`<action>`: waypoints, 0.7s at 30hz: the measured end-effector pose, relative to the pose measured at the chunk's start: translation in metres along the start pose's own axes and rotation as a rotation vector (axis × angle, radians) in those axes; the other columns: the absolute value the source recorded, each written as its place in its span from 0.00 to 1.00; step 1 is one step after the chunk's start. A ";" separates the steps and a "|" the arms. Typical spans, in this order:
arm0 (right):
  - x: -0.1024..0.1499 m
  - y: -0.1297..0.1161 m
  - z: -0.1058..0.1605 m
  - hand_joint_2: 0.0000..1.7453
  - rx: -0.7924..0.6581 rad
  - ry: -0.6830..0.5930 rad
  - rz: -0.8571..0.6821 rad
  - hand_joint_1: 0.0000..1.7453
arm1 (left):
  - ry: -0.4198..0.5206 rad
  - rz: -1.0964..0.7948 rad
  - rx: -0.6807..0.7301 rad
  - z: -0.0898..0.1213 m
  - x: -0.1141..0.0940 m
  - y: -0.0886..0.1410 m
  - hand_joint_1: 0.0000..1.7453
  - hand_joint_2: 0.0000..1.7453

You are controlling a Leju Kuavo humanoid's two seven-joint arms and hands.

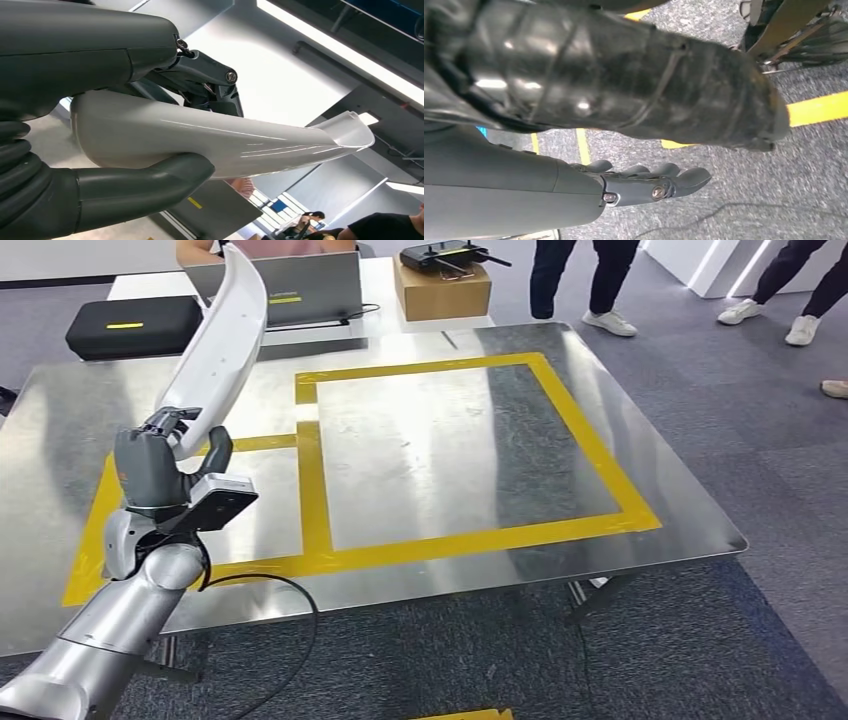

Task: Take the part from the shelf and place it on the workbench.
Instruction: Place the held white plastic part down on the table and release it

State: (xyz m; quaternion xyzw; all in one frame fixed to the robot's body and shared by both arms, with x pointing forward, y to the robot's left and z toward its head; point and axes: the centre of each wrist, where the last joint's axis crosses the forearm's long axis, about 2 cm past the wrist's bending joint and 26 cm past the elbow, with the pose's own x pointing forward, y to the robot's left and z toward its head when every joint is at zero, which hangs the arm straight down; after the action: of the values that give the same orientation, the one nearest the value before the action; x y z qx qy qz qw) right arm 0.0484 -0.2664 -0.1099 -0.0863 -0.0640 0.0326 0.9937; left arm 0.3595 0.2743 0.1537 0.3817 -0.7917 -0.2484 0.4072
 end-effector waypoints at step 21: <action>0.001 0.000 0.000 0.00 0.000 -0.005 0.004 0.00 | 0.006 -0.003 -0.015 0.000 -0.002 0.000 1.00 1.00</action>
State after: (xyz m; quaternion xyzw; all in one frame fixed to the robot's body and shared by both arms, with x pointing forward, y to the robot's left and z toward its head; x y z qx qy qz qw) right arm 0.0497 -0.2664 -0.1097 -0.0866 -0.0665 0.0350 0.9934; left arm 0.3601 0.2762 0.1526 0.3806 -0.7880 -0.2536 0.4121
